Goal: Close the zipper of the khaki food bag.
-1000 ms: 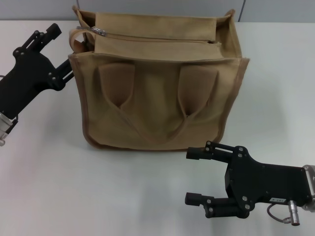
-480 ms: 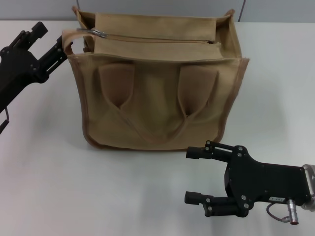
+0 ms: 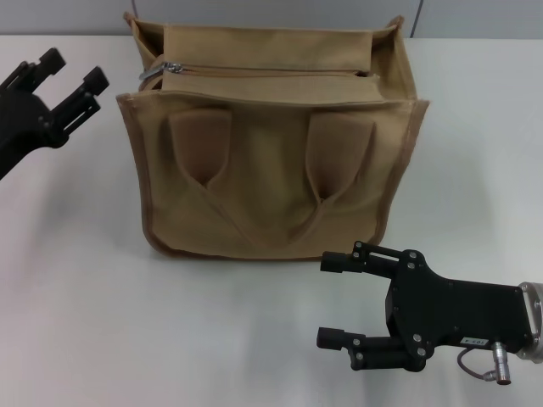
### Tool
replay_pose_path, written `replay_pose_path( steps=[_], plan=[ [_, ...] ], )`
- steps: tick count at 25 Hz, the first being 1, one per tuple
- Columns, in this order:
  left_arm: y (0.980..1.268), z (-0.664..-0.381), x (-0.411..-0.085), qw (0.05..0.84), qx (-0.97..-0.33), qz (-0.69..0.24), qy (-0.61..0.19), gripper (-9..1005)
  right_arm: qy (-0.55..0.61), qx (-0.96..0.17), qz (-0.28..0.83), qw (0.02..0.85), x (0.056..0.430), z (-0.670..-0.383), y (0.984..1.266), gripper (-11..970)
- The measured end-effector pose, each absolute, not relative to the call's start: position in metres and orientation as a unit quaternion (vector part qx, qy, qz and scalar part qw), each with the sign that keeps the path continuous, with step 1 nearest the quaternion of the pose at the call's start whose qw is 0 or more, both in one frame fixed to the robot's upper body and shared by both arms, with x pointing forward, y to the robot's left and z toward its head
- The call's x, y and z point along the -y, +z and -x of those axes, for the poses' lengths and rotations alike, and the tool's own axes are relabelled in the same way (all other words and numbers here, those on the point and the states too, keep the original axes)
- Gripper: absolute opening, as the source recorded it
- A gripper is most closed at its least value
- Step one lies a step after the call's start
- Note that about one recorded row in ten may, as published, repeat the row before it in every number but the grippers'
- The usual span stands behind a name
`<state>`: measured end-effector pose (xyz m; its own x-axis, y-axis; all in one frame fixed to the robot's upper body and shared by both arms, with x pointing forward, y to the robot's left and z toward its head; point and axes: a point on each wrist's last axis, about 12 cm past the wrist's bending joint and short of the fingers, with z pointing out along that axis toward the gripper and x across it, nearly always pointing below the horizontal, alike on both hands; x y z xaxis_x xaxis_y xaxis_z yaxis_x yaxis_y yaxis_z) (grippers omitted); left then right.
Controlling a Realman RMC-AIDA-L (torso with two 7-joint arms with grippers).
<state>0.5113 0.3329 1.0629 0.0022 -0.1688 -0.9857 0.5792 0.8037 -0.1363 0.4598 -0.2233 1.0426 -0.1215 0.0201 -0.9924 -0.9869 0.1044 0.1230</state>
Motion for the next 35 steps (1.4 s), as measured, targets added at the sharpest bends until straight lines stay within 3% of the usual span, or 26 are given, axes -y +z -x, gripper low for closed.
replay_pose_path(
  steps=[5,12,23,35],
  plan=[
    [1.064,-0.5,-0.348,0.659,-0.675,-0.213,-0.254,766,0.505,-0.555,0.436,0.496,0.223,-0.46,1.041,811],
    [1.068,-0.497,-0.333,0.622,-0.666,-0.294,-0.288,766,0.506,-0.553,0.439,0.496,0.221,-0.462,1.043,811],
    [1.074,-0.527,-0.314,0.64,-0.659,-0.268,-0.291,765,0.511,-0.549,0.437,0.496,0.217,-0.46,1.041,811],
    [1.078,-0.524,-0.318,0.678,-0.636,-0.217,-0.3,758,0.508,-0.555,0.43,0.498,0.216,-0.459,1.039,811]
  ],
)
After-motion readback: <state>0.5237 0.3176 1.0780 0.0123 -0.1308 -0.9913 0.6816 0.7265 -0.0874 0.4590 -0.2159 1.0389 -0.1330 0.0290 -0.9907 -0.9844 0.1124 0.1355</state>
